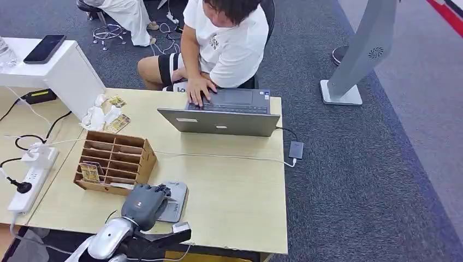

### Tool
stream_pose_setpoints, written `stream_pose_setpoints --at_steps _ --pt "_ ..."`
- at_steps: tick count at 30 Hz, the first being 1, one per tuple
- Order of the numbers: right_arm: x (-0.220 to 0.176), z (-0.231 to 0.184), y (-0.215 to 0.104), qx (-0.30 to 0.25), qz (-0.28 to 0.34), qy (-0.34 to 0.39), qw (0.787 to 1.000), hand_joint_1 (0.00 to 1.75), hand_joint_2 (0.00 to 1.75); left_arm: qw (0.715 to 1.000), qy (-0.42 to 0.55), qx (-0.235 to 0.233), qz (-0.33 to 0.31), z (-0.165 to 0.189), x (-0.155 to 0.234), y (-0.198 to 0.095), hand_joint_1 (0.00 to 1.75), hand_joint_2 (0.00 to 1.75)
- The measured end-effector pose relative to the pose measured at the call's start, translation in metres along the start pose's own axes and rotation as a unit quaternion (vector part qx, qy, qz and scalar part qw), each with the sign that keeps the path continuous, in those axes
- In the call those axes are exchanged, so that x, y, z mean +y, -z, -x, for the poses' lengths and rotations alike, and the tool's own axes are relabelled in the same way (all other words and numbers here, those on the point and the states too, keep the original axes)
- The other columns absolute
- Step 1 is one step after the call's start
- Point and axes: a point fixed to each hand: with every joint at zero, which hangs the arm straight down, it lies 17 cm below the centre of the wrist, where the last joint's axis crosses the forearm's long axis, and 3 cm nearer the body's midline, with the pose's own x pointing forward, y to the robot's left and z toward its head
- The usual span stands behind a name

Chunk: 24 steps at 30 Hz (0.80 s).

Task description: Pass the card to the sensor for recognition and then transmit it.

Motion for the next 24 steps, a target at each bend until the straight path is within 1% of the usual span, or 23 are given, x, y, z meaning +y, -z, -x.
stream_pose_setpoints --at_steps 2,5,8,11,13,14,21,22,23,24 --pt "0.0 -0.001 0.0 -0.002 0.0 0.001 1.0 0.0 1.75 0.998 -0.012 -0.015 -0.053 -0.007 0.032 0.008 1.75 1.75" --pt "0.001 -0.001 0.0 -0.003 -0.003 -0.001 1.0 0.0 1.75 0.982 -0.024 -0.039 -0.181 -0.016 0.111 0.022 1.75 1.75" --pt "0.002 -0.003 0.0 -0.007 -0.006 -0.01 1.0 0.0 1.75 0.954 -0.02 -0.053 -0.295 -0.019 0.181 0.019 1.75 1.75" --pt "0.003 -0.007 0.0 -0.014 -0.013 -0.025 1.0 0.0 1.75 0.918 -0.005 -0.05 -0.394 -0.006 0.241 0.009 1.75 1.75" --pt "0.003 -0.009 0.0 -0.017 -0.017 -0.034 0.999 0.0 1.75 0.894 0.013 -0.039 -0.446 0.006 0.275 0.001 1.75 1.75" --pt "0.003 -0.01 0.0 -0.018 -0.019 -0.037 0.999 0.0 1.75 0.885 0.028 -0.035 -0.464 0.01 0.287 -0.002 1.75 1.75" --pt "0.003 -0.01 0.0 -0.018 -0.019 -0.038 0.999 0.0 1.75 0.882 0.034 -0.033 -0.47 0.011 0.291 -0.003 1.75 1.75" --pt "0.003 -0.012 0.0 -0.02 -0.023 -0.049 0.998 0.0 1.75 0.862 0.076 -0.023 -0.5 0.019 0.312 -0.008 1.75 1.75" --pt "0.003 -0.012 0.0 -0.02 -0.024 -0.052 0.998 0.0 1.75 0.857 0.092 -0.017 -0.506 0.022 0.317 -0.007 1.75 1.75" --pt "0.002 -0.015 0.001 -0.023 -0.028 -0.064 0.997 0.0 1.75 0.847 0.149 0.029 -0.51 0.06 0.343 0.01 1.75 1.75"
